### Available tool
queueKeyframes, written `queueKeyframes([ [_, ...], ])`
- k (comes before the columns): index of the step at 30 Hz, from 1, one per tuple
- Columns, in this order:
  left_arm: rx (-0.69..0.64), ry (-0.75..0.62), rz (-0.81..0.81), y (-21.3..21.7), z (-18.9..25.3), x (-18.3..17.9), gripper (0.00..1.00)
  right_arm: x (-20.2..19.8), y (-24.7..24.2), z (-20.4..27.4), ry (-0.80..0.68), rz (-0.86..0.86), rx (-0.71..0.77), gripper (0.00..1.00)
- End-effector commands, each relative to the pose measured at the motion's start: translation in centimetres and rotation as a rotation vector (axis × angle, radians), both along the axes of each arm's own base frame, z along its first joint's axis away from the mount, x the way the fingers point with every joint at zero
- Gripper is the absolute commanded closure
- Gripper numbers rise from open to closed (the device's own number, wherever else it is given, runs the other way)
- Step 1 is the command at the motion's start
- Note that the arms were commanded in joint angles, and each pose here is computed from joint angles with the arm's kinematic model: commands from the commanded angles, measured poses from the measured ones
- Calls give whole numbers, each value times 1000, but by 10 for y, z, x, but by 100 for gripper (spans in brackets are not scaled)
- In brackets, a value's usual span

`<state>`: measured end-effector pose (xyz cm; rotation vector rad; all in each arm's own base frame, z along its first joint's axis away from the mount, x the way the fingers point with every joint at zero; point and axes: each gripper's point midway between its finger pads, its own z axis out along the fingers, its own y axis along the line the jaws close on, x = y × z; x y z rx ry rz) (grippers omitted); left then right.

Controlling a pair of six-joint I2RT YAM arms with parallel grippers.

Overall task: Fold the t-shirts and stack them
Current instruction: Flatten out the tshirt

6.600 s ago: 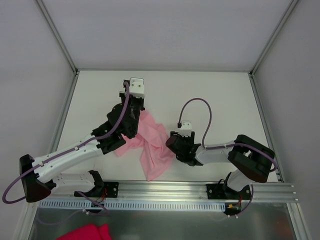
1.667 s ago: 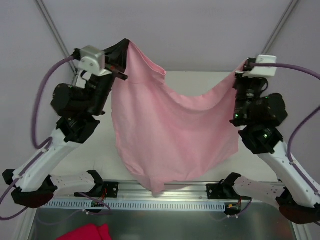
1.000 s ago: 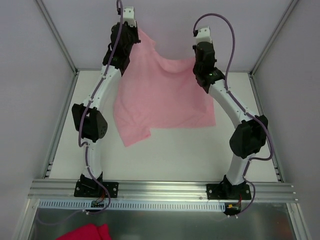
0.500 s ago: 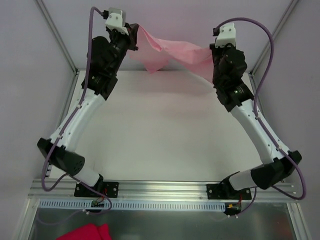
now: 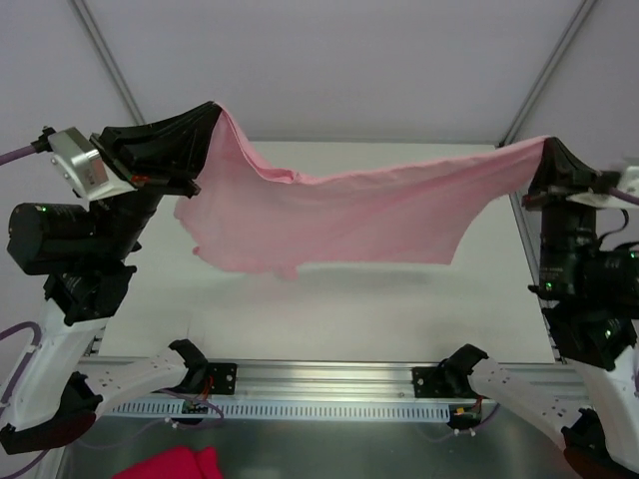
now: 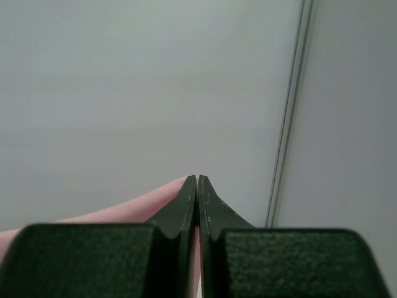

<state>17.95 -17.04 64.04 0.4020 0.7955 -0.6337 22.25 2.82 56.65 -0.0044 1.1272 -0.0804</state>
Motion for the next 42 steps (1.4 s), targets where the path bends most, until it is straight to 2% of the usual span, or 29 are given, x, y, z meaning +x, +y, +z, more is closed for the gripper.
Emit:
queueKeyframes([
  [1,57,-52,-151,-11,8,-34,100,-29,-14,-2,-63,57,71,99],
  [4,74,-88,-191,-7,12,-52,100,-42,-27,-1,-91,54,117,99],
  [7,104,-50,-146,-8,-8,-39,100,-31,-21,-23,16,44,100,99],
  [8,107,-43,-128,-9,-14,-34,100,-16,-17,-38,95,2,101,99],
  [9,128,-10,-112,-16,-36,-22,100,-7,-16,-53,169,-38,75,99],
  [11,117,24,-28,-13,-49,-1,100,16,-6,-77,255,-95,60,99],
  [13,174,89,34,-26,-80,29,100,38,11,-106,313,-110,20,99],
  [14,161,116,94,-22,-87,43,100,46,18,-115,332,-114,14,99],
  [15,203,160,143,-31,-113,65,100,63,32,-133,375,-117,1,99],
  [17,200,193,219,-32,-128,88,100,78,45,-148,415,-119,-18,99],
  [18,246,222,247,-41,-150,105,100,92,57,-165,461,-126,-42,99],
  [23,296,341,326,-50,-200,166,100,124,72,-201,534,-200,-94,99],
  [26,254,406,311,-38,-210,196,100,143,76,-222,575,-239,-126,99],
  [32,303,486,429,-41,-243,255,100,172,69,-261,651,-308,-170,99],
  [42,320,561,479,-39,-274,307,100,219,63,-318,734,-396,-216,99],
])
